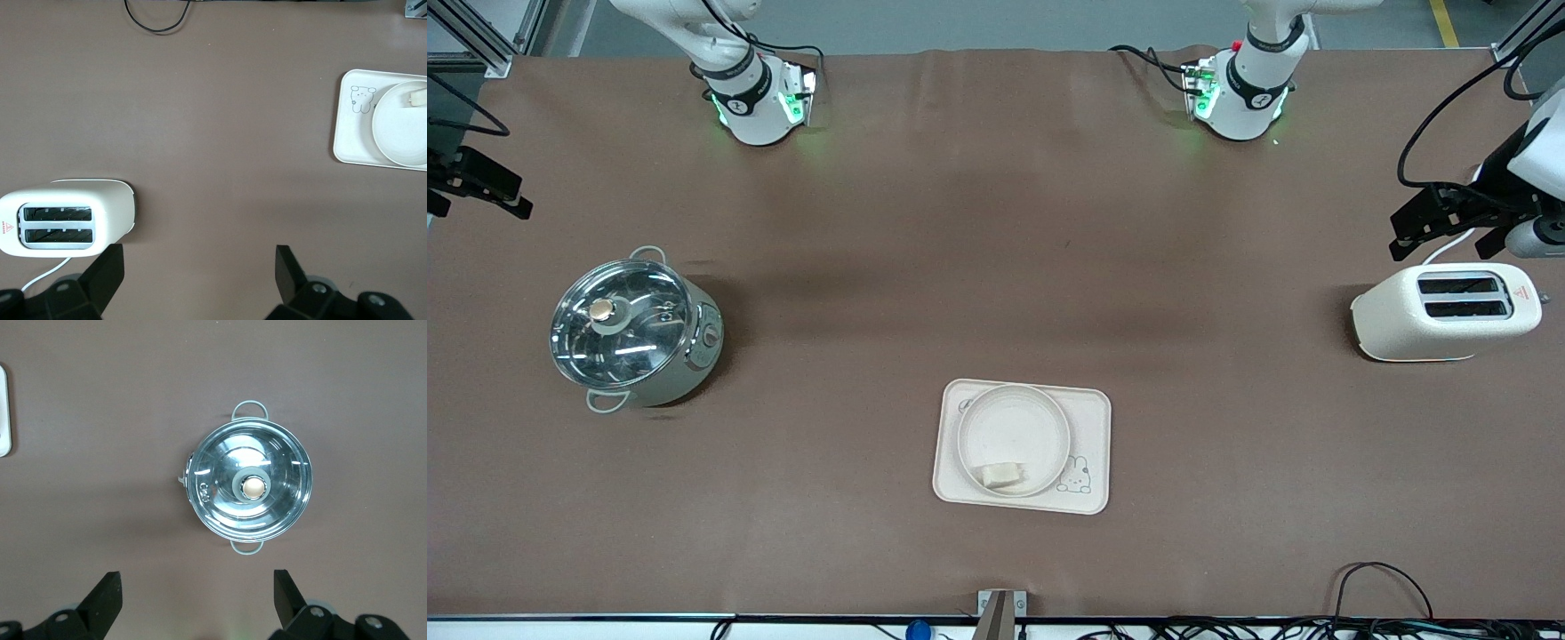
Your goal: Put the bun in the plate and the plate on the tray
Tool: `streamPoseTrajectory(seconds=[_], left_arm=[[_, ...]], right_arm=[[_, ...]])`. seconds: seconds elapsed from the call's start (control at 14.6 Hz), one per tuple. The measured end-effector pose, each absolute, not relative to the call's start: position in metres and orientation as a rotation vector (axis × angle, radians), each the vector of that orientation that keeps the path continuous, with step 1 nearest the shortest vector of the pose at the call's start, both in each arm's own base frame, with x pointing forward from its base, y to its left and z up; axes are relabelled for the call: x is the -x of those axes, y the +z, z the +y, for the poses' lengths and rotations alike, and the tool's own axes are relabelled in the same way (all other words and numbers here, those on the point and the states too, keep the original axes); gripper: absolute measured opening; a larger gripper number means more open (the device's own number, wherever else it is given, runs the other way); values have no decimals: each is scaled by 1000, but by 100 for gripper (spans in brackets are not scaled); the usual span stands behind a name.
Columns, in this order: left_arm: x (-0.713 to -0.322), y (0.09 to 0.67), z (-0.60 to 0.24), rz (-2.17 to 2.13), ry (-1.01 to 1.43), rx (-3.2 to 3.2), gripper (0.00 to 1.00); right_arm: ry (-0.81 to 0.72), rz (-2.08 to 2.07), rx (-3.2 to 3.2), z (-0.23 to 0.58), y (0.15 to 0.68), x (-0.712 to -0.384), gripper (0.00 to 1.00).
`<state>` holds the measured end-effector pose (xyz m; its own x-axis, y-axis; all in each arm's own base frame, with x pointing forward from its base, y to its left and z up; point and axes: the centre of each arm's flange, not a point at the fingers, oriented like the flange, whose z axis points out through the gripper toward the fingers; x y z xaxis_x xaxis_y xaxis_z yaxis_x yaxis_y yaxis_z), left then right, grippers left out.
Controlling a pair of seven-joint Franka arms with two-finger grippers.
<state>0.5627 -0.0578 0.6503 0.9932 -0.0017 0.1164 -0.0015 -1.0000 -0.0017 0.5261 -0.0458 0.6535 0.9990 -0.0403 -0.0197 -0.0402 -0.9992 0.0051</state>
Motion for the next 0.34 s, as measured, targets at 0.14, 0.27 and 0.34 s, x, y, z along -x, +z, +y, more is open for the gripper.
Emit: streamPoseTrajectory(seconds=[0.14, 0.27, 0.34], left_arm=[[-563, 649, -58, 3, -180, 3135, 100], [-564, 648, -58, 3, -176, 3135, 100], [-564, 647, -58, 2, -175, 3135, 100]], right_arm=[[-43, -58, -3136, -45, 650, -526, 100], [-43, -48, -3136, -44, 650, -526, 100], [-44, -44, -3137, -44, 650, -526, 100]])
